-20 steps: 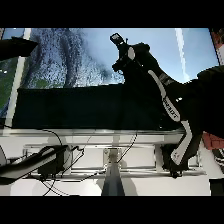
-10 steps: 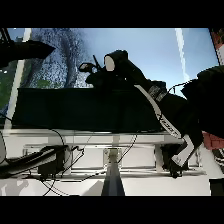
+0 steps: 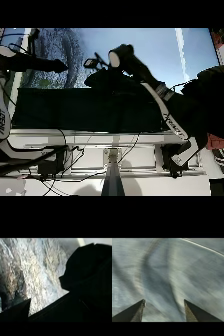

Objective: Fold the clothes and pants, and hang the long-sleeved shirts on hangers.

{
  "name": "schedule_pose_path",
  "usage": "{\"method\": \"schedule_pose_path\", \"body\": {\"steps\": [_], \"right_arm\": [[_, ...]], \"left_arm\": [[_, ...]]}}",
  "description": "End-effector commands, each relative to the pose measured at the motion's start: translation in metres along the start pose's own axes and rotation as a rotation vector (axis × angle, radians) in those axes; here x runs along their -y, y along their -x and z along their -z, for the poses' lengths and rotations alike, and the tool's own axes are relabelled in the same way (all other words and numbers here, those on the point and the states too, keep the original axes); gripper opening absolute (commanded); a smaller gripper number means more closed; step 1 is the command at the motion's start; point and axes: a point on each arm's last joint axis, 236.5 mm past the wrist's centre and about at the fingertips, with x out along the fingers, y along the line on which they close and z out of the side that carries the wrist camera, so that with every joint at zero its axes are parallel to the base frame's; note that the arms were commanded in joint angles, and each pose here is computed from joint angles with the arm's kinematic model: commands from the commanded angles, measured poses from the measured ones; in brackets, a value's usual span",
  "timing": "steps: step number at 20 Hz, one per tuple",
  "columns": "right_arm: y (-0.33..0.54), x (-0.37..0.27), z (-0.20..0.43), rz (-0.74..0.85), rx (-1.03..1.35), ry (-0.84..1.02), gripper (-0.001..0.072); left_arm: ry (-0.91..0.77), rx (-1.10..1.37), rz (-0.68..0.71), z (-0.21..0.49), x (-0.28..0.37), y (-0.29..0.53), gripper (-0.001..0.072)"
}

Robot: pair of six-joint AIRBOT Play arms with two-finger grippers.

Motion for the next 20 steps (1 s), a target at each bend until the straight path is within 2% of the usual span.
{"method": "schedule_pose_path", "body": {"steps": [1,5,9,12,13,14,16,20], "right_arm": [[0.040,0.063,0.025,0.077,0.065,-0.196,0.0553],[0.072,0.126,0.067,0.114,0.125,-0.414,0.0552],[0.083,0.160,0.097,0.135,0.138,-0.536,0.0553],[0.085,0.167,0.104,0.136,0.142,-0.557,0.0553],[0.085,0.166,0.103,0.134,0.143,-0.556,0.0553],[0.085,0.165,0.103,0.133,0.142,-0.555,0.0552],[0.084,0.163,0.104,0.129,0.134,-0.553,0.0553],[0.097,0.176,0.102,0.187,0.180,-0.552,0.0553]], "left_arm": [[-0.012,-0.202,0.047,0.048,-0.007,-0.041,0.0715],[-0.068,-0.278,0.117,0.061,0.019,-0.089,0.0715],[-0.146,-0.232,0.072,0.044,0.037,-0.120,0.0714],[-0.191,-0.165,0.020,0.025,0.047,-0.139,0.0700],[-0.209,-0.145,0.004,0.019,0.050,-0.145,0.0639],[-0.224,-0.130,-0.008,0.015,0.053,-0.152,0.0496],[-0.245,-0.101,-0.026,0.008,0.058,-0.158,0.0034],[-0.291,-0.006,-0.048,-0.031,0.068,-0.126,0.0028]]}}
